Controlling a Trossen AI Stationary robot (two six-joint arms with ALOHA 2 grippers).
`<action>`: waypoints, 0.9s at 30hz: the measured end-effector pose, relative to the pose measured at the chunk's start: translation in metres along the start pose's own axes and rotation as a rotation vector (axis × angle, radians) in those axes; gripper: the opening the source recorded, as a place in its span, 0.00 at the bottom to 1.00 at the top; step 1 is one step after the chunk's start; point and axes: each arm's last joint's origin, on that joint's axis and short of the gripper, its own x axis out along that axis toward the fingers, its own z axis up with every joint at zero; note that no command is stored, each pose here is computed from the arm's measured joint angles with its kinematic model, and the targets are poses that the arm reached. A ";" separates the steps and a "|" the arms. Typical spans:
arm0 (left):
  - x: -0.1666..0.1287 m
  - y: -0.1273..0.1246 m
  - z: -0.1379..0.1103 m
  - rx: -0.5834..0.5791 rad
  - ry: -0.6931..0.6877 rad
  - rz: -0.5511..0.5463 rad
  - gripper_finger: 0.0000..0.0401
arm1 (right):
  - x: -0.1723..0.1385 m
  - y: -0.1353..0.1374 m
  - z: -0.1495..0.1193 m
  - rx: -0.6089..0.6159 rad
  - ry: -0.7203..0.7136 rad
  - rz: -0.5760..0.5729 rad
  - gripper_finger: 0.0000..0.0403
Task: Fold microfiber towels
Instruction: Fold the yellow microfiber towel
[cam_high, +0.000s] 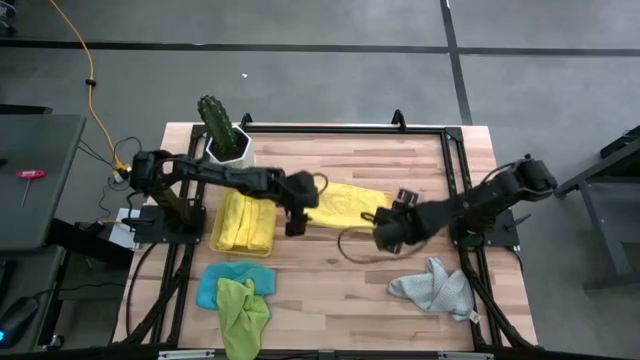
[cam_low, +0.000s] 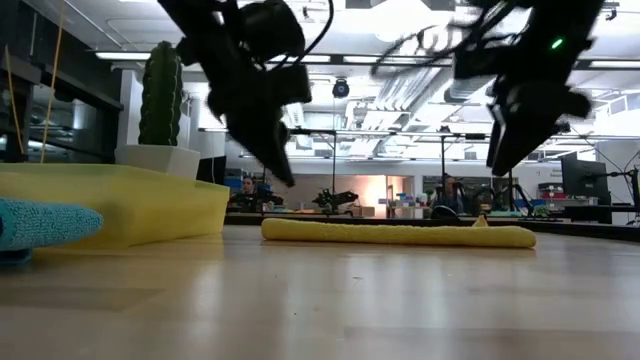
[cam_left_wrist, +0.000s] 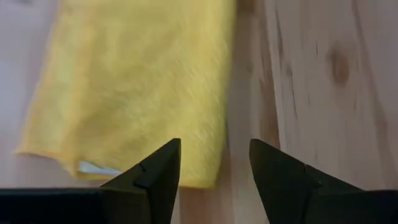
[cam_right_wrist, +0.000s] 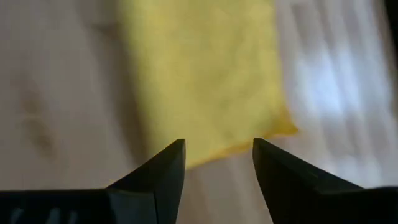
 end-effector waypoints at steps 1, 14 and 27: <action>0.004 -0.006 -0.004 0.027 0.008 -0.007 0.44 | -0.004 0.006 -0.002 -0.004 -0.021 0.020 0.44; 0.036 -0.028 -0.023 0.153 0.028 0.079 0.43 | -0.019 0.030 -0.014 -0.010 -0.109 0.065 0.44; 0.052 -0.025 -0.029 0.169 0.075 0.137 0.43 | -0.011 0.030 -0.010 0.003 -0.058 0.094 0.44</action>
